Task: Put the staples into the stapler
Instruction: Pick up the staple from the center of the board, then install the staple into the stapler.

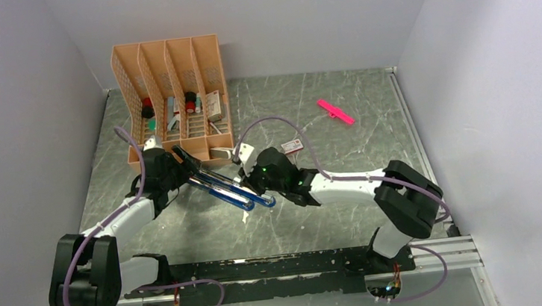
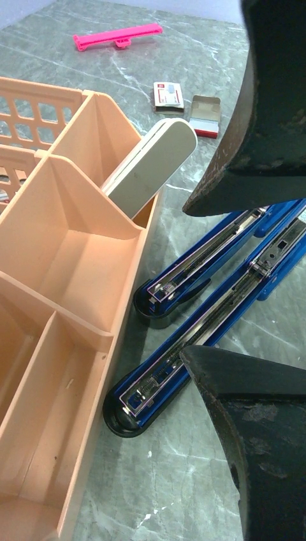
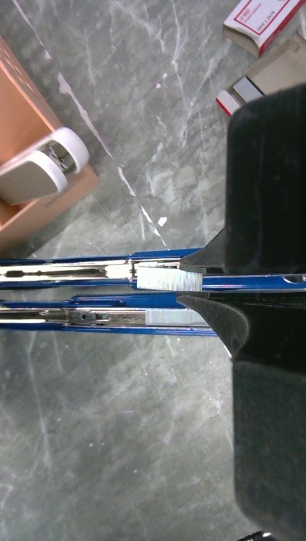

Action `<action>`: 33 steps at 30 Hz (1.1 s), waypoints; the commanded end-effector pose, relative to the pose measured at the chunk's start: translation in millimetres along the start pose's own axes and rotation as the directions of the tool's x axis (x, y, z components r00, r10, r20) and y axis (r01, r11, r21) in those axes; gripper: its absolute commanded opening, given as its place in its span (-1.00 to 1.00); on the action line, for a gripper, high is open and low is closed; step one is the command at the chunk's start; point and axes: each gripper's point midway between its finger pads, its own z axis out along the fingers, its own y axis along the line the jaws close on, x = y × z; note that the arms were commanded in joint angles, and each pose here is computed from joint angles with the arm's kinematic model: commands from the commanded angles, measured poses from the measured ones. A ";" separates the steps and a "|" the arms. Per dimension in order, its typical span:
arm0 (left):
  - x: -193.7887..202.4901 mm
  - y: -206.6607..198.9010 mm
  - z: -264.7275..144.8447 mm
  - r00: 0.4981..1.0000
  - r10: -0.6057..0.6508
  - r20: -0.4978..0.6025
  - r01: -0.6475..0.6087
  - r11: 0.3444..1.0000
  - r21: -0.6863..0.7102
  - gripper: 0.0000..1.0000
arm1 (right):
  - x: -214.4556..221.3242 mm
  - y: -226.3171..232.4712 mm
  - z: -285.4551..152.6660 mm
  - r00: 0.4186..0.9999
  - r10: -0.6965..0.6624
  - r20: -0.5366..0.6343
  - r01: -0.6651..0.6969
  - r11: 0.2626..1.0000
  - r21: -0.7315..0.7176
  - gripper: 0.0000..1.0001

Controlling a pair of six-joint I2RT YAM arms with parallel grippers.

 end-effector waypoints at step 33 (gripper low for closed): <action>-1.6 -6.5 -1.7 1.000 0.002 0.017 -0.002 0.999 0.033 0.57 | 45.6 -5.2 15.3 0.982 0.034 -0.183 -0.028 0.999 0.036 -1.00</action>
